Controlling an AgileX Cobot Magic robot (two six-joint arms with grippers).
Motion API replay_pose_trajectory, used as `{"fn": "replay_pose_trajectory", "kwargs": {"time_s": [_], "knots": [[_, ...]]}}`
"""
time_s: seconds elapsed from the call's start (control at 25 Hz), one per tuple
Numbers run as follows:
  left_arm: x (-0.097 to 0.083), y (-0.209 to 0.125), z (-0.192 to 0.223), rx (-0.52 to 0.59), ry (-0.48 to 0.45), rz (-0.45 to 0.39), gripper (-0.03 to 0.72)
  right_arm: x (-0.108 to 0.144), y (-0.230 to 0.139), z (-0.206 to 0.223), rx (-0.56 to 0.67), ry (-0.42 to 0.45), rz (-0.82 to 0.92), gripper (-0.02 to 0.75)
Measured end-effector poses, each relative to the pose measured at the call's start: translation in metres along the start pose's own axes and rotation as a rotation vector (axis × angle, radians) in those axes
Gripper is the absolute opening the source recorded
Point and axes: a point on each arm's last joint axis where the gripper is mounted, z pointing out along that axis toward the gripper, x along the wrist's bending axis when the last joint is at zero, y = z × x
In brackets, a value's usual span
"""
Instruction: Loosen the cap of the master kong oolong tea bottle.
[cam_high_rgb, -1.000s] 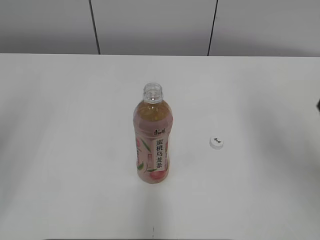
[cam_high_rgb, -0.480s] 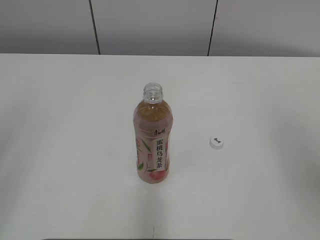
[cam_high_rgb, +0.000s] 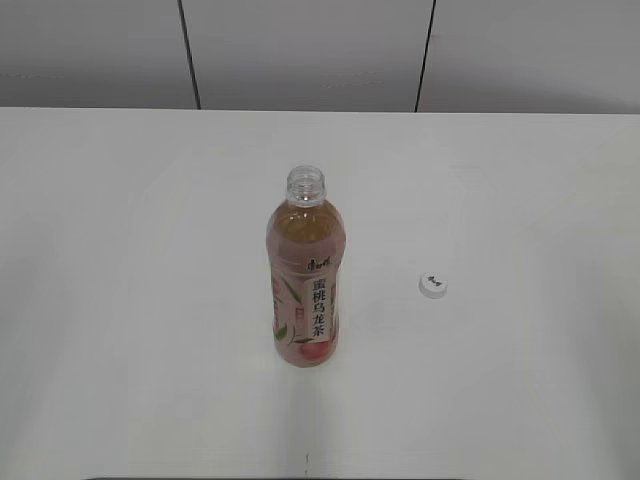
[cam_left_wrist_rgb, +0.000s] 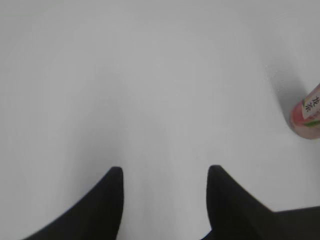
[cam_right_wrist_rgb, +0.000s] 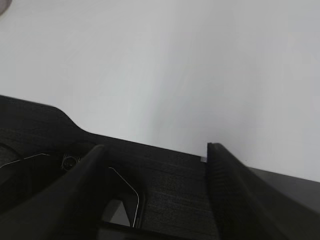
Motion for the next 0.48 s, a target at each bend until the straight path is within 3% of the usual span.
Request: {"fn": "replay_pose_trajectory", "kwargs": {"time_s": [0.24, 0.48], "knots": [[0.006, -0.015, -0.015, -0.023, 0.058, 0.057, 0.323, 0.001, -0.030, -0.001, -0.091, -0.004, -0.005, 0.461], [0.008, -0.030, -0.034, -0.171, 0.081, 0.077, 0.307, 0.000, -0.048, -0.013, -0.271, -0.023, -0.007, 0.461]]}}
